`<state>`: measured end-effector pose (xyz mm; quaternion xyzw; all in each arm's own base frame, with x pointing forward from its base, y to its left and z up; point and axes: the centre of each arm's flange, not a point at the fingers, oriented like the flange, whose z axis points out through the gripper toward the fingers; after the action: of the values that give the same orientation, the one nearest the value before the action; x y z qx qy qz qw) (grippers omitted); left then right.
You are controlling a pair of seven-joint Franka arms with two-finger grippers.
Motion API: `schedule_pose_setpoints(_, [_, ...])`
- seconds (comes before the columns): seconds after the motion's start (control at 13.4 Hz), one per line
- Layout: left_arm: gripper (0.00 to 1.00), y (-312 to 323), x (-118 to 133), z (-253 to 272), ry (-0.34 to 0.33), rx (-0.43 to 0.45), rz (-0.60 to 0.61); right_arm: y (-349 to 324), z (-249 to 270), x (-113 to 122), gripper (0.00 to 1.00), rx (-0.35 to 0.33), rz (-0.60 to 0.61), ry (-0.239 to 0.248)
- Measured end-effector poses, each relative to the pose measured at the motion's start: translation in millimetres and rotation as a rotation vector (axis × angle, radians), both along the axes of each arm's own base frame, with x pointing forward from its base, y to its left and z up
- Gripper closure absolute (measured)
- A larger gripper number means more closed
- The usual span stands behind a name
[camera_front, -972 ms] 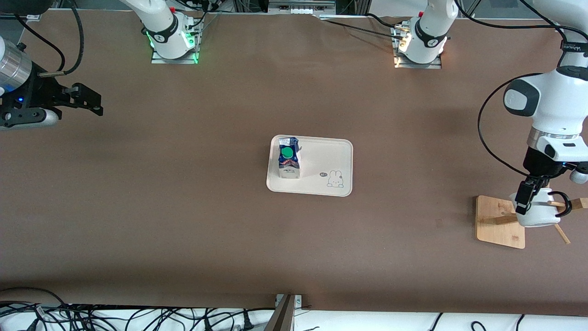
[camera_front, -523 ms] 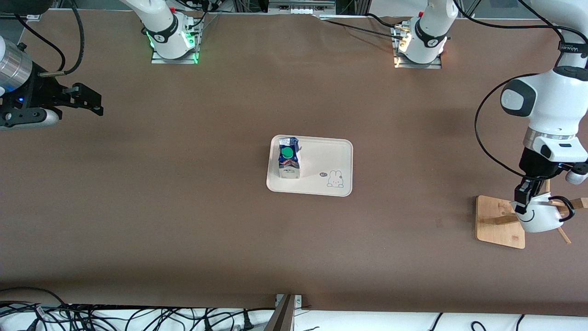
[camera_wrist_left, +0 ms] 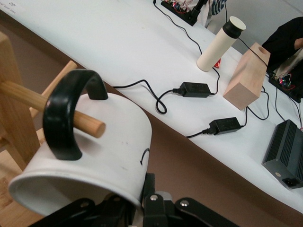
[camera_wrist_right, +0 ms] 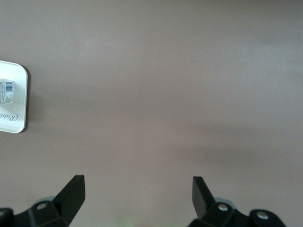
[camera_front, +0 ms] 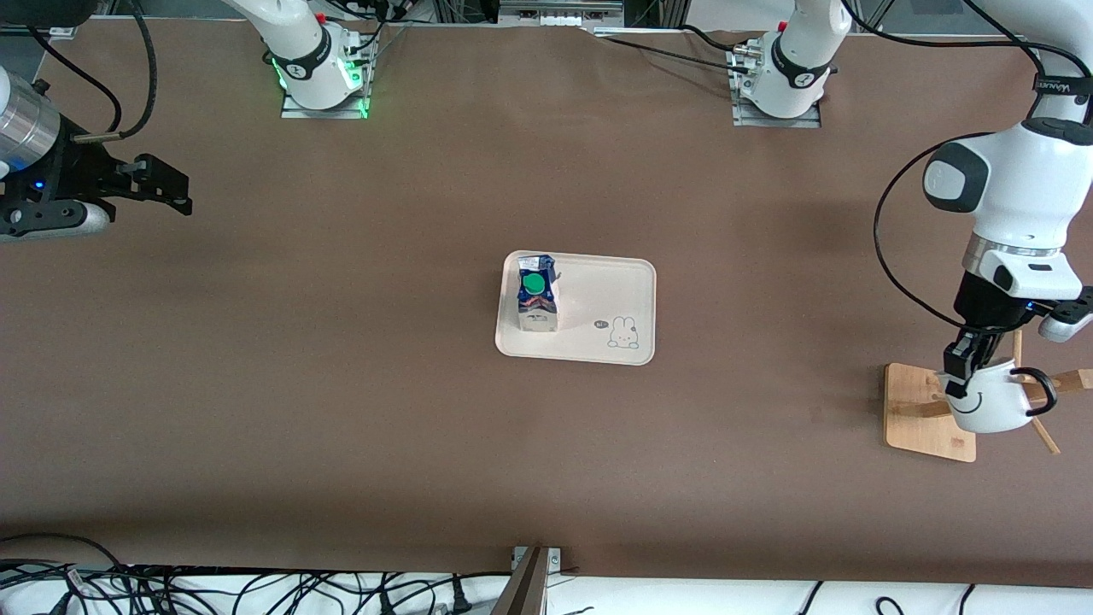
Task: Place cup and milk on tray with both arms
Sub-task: 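Grasp the white mug by its rim with the left gripper, then lift the mug off the wooden stand with the left gripper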
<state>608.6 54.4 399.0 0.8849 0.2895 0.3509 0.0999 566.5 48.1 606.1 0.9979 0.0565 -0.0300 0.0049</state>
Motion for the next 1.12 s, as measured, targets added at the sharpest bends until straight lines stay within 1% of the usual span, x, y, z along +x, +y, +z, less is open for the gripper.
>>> schedule_pose_setpoints(0.3, [0.90, -40.3, -6.4, 27.8, 0.062, -0.007, -0.070, -0.8, -0.1, 0.0, 0.00, 0.000, -0.002, 0.001])
schedule_pose_setpoints(0.45, [0.90, -71.6, -12.7, 40.1, 0.111, -0.006, -0.127, -1.2, -0.1, 0.0, 0.00, 0.000, -0.002, 0.001])
schedule_pose_setpoints(0.52, [0.90, -90.5, -17.3, 46.8, 0.146, -0.002, -0.161, -1.4, -0.1, 0.1, 0.00, 0.000, -0.003, 0.001])
schedule_pose_setpoints(0.6, [0.90, -109.1, -21.8, 55.2, 0.203, 0.002, -0.196, -1.3, -0.1, 0.1, 0.00, 0.000, -0.003, 0.001])
schedule_pose_setpoints(0.82, [0.90, -141.8, -26.3, 101.0, 0.453, 0.008, -0.269, -1.3, 0.0, 0.1, 0.00, 0.000, -0.002, 0.000])
schedule_pose_setpoints(0.9, [0.90, -149.9, -26.1, 115.1, 0.525, 0.007, -0.291, -1.3, 0.0, 0.1, 0.00, 0.000, -0.002, 0.000])
schedule_pose_setpoints(1.05, [0.90, -171.5, -19.8, 129.5, 0.640, -0.003, -0.347, -1.2, 0.2, 0.1, 0.00, 0.000, -0.002, 0.000])
schedule_pose_setpoints(1.12, [0.90, -185.9, -13.1, 128.0, 0.707, -0.011, -0.385, -1.1, 0.3, 0.2, 0.00, 0.000, -0.002, -0.001])
